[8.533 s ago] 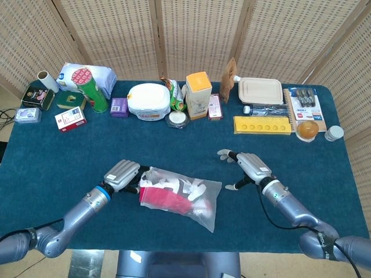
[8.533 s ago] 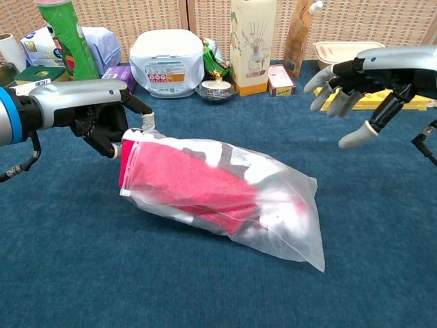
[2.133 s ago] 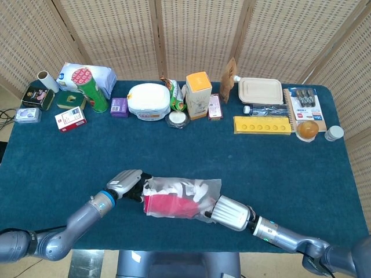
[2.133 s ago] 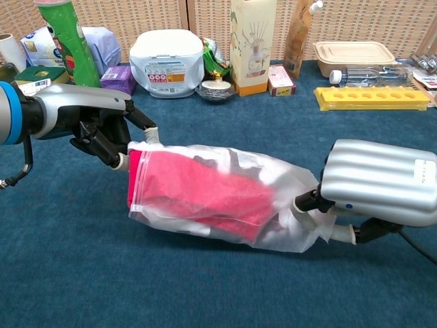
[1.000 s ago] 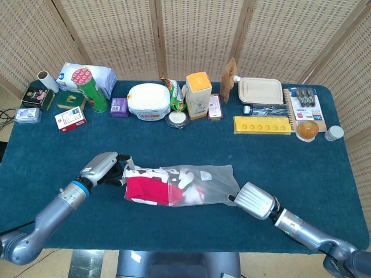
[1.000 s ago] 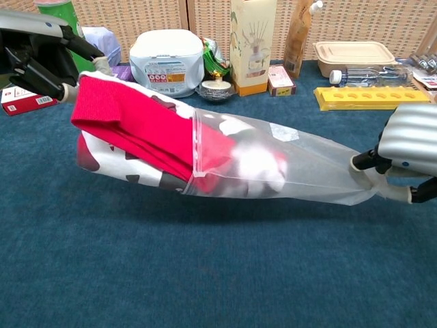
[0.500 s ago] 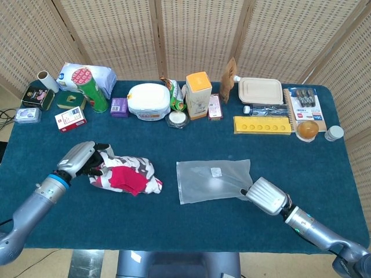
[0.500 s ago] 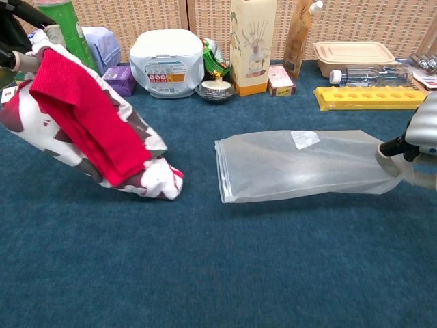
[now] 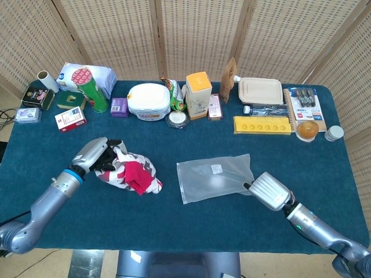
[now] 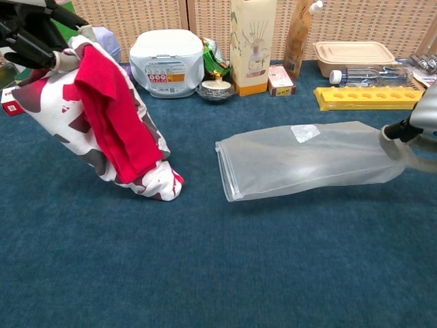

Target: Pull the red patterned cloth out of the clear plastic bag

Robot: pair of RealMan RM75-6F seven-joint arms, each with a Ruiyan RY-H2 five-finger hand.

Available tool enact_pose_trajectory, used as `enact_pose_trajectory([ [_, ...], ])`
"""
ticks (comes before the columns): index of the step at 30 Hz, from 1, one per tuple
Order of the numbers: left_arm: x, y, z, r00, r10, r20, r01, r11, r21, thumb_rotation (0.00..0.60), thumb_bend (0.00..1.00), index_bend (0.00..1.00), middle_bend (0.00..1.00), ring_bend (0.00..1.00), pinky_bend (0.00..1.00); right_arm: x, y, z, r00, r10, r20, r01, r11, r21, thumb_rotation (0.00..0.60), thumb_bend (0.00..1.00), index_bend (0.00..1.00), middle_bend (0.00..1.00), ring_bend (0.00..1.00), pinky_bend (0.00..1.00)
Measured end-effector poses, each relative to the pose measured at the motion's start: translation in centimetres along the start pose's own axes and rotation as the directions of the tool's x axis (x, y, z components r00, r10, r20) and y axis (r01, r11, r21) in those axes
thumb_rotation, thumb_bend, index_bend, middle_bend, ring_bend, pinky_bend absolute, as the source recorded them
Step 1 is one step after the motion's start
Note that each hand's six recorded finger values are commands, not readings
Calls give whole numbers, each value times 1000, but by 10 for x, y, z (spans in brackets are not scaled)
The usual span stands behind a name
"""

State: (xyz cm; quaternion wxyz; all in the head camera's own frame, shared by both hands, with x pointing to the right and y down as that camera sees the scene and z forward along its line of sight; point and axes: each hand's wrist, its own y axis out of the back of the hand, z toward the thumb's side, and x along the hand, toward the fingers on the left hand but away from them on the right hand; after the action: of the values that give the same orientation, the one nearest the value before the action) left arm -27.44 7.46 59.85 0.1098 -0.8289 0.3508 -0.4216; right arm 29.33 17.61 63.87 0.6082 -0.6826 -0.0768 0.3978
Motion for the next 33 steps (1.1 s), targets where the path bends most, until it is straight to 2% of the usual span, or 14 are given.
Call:
enact_pose_trajectory([
  [1, 2, -1, 3, 1000, -2, 9, 2, 1000, -1, 600, 439, 474, 807, 735, 824, 0, 1, -2, 1000, -2, 8, 2, 1000, -1, 600, 256, 233, 585, 875, 982],
  [3, 5, -3, 11, 1000, -11, 27, 11, 1000, -3, 600, 366, 313, 591, 532, 705, 1, 3, -5, 1000, -10, 24, 10, 1000, -4, 600, 190, 176, 493, 795, 936],
  [6, 10, -6, 23, 998, -25, 59, 25, 1000, 0, 600, 284, 172, 374, 297, 509, 3, 8, -13, 998, -26, 59, 27, 1000, -12, 600, 146, 127, 412, 720, 864],
  [9, 13, -3, 37, 995, -14, 96, 15, 1000, -10, 600, 236, 88, 247, 167, 375, 7, 15, -21, 994, -44, 97, 46, 999, -21, 599, 132, 111, 377, 673, 815],
  [11, 13, -1, 41, 994, -4, 110, 6, 1000, -19, 600, 213, 67, 201, 118, 308, 9, 20, -27, 992, -55, 117, 58, 998, -24, 597, 126, 108, 357, 643, 773],
  [15, 9, 9, 43, 993, 21, 120, -19, 1000, -24, 600, 186, 58, 167, 76, 234, 13, 26, -34, 987, -69, 146, 74, 997, -33, 596, 123, 107, 336, 596, 713],
  [25, -15, 39, 27, 992, 81, 95, -78, 996, -34, 600, 181, 55, 167, 75, 212, 21, 37, -48, 976, -91, 197, 104, 993, -54, 595, 123, 107, 327, 576, 689],
  [33, -56, 45, -11, 997, 76, 7, -76, 996, 36, 600, 185, 56, 167, 75, 212, 26, 36, -52, 970, -90, 228, 114, 989, -95, 599, 142, 126, 341, 576, 696],
])
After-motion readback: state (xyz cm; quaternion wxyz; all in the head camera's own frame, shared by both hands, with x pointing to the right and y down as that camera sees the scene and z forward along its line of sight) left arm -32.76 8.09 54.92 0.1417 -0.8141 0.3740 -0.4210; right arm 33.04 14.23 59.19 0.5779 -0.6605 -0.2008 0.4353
